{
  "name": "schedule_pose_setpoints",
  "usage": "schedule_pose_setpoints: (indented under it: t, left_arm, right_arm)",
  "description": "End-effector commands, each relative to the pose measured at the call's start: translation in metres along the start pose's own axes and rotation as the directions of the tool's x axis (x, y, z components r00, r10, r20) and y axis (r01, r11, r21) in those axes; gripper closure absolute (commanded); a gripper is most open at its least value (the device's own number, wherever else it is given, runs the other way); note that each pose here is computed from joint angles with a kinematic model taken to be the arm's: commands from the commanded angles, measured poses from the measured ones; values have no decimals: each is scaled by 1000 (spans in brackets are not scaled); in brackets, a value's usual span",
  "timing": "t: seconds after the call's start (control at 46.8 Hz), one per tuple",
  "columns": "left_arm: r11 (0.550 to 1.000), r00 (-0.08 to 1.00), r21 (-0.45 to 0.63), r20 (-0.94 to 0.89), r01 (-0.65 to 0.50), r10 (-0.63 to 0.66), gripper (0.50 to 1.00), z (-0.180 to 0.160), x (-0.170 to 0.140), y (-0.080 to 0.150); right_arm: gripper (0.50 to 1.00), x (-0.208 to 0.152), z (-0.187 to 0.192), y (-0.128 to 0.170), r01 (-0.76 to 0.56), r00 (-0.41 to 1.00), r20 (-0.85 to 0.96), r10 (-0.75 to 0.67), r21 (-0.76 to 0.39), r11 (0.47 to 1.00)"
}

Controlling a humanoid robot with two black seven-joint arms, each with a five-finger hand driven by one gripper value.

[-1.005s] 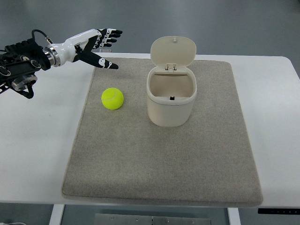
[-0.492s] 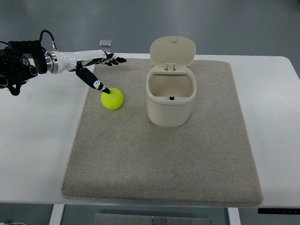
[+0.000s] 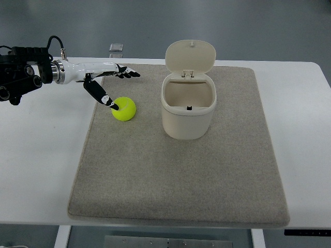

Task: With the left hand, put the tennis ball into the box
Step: 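Lower the left hand's fingers beside the yellow-green tennis ball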

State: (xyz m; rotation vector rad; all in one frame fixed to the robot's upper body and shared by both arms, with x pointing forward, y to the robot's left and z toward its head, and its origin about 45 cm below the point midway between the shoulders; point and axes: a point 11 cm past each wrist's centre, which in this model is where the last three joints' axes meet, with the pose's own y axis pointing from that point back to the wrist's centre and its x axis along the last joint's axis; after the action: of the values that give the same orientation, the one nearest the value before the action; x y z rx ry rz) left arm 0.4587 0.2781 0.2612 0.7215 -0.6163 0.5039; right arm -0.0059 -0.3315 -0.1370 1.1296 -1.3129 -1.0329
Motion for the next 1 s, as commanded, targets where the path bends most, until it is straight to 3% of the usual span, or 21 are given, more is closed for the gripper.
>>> schedule_pose_setpoints:
  t: [0.0, 0.534, 0.983]
  left_arm:
    - [1000, 1000, -11, -5, -5, 5, 523, 2, 0, -1]
    - [998, 982, 45, 179, 46, -53, 531, -5, -1, 1]
    - [999, 984, 11, 169, 52, -53, 531, 2, -9, -9]
  right_arm:
    - [599, 0, 0, 0, 1, 1000, 0, -1, 0, 1000]
    - [599, 0, 0, 0, -1, 1000, 0, 1, 0, 1000]
    - [599, 0, 0, 0, -1, 1000, 0, 1, 0, 1000]
